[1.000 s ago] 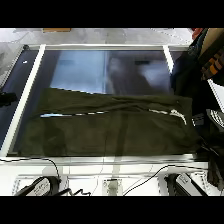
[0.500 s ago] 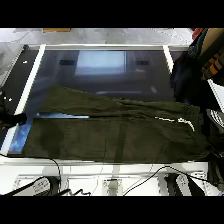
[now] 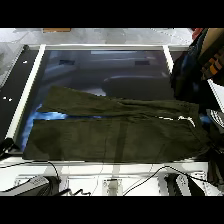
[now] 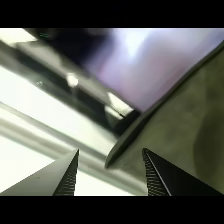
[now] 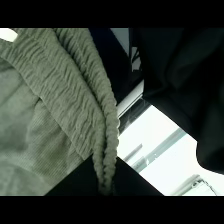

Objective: Fold the clothes and pants, and hang the long-sleeved shirts on hangers.

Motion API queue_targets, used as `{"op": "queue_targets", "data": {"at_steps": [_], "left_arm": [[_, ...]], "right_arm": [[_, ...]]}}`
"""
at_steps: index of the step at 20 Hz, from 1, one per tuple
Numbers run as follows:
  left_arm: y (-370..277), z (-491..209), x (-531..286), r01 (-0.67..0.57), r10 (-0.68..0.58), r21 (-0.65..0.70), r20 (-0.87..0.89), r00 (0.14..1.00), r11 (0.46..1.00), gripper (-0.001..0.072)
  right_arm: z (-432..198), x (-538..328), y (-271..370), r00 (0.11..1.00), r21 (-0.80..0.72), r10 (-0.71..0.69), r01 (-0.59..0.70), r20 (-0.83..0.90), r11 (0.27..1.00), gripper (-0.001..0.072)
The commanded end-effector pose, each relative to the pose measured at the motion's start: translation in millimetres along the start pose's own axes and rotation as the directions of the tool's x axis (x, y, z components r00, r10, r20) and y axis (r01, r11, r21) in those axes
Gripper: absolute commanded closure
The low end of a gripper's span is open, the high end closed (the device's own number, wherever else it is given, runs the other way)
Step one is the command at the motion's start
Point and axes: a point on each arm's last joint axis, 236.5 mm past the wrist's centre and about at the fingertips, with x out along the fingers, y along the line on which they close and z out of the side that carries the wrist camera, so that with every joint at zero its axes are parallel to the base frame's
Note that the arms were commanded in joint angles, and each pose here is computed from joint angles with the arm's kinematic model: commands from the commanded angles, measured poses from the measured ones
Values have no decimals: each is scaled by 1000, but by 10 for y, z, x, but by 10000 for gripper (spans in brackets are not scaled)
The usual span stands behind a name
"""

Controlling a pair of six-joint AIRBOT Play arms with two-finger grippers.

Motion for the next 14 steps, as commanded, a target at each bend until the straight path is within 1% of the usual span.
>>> {"op": "queue_targets", "data": {"at_steps": [1,4,8,11,12,14], "left_arm": [[82,-264,121,107,-107,8,-19,994,994,239],[-22,-373,231,150,-146,105,-44,988,983,239],[-149,-365,292,198,-197,140,-26,980,970,241],[-134,-377,379,186,-186,156,-15,982,970,251],[-132,-362,411,178,-180,155,-4,984,972,312],[-192,-239,408,180,-188,158,39,981,971,656]], "right_arm": [[30,-2,31,1000,2,12,-12,13,1000,673],[30,-2,30,1000,2,12,-12,13,1000,673],[30,-2,31,1000,1,12,-12,13,1000,673],[30,-2,30,1000,2,12,-12,13,1000,673],[27,-2,32,1000,1,13,-13,11,1000,673],[16,-3,58,1000,5,24,-24,7,1000,673]]}}
